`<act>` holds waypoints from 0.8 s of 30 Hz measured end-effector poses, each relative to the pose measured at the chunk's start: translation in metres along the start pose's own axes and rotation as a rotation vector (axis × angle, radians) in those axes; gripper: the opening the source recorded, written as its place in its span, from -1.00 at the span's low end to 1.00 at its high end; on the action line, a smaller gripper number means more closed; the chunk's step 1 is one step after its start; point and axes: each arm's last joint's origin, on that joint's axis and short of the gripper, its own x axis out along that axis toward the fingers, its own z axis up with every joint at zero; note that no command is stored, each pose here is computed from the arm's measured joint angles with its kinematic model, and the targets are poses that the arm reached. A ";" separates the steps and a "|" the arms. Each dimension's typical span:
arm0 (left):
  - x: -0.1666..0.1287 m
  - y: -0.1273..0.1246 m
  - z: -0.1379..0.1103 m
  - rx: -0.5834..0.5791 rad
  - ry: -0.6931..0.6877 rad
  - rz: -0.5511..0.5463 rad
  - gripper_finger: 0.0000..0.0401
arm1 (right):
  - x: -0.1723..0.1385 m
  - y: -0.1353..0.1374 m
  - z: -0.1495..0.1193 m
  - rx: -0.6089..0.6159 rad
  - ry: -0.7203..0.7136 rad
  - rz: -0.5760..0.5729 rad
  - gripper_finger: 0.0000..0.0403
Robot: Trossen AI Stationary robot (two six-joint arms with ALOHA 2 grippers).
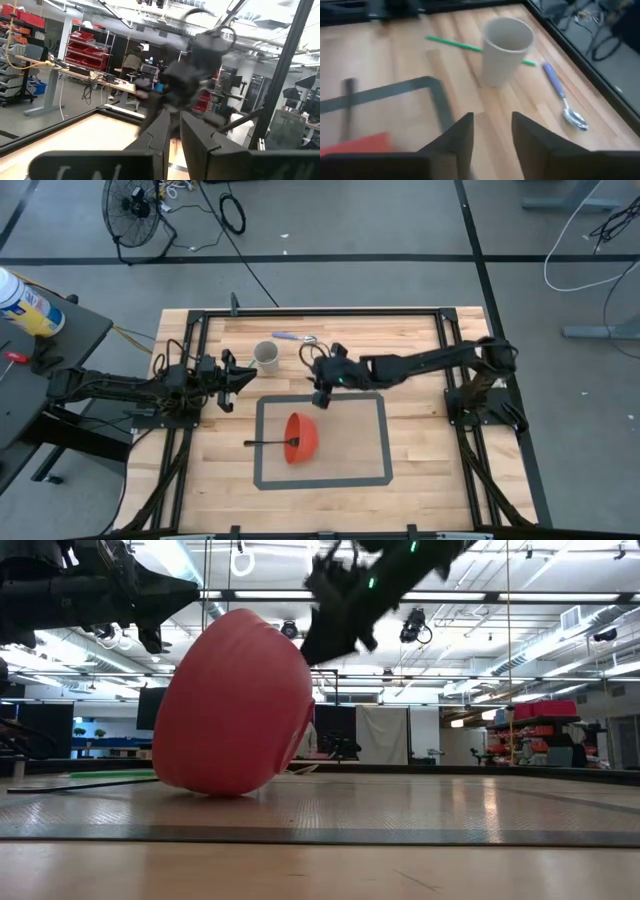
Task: Pick & Place Utensil
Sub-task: Put the purple spoon into the orange bowl on the brown table mat
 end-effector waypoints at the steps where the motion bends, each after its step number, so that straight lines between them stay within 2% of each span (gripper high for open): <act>1: 0.000 0.000 0.000 0.000 0.000 0.000 -0.76 | 0.007 -0.008 -0.005 0.008 0.026 -0.010 -0.25; 5: 0.000 0.000 -0.001 0.003 0.005 0.004 -0.76 | 0.037 -0.042 -0.023 0.042 0.128 -0.035 -0.15; 8: 0.000 0.000 -0.001 0.004 0.009 0.008 -0.76 | 0.056 -0.065 -0.034 0.005 0.186 -0.063 -0.14; 11: 0.000 0.001 -0.001 0.005 0.009 0.010 -0.76 | 0.066 -0.082 -0.041 -0.166 0.224 -0.075 -0.14; 16: 0.000 0.001 -0.001 0.006 0.013 0.011 -0.76 | 0.072 -0.101 -0.046 -0.602 0.280 -0.083 -0.14; 18: 0.000 0.001 -0.001 0.008 0.014 0.011 -0.76 | 0.073 -0.109 -0.045 -0.732 0.288 -0.087 -0.14; 21: 0.000 0.001 -0.001 0.013 0.013 0.014 -0.76 | 0.075 -0.126 -0.042 -0.834 0.253 -0.066 -0.14; 24: 0.000 0.001 -0.002 0.033 0.014 0.015 -0.76 | 0.076 -0.142 -0.040 -0.828 0.213 -0.062 -0.14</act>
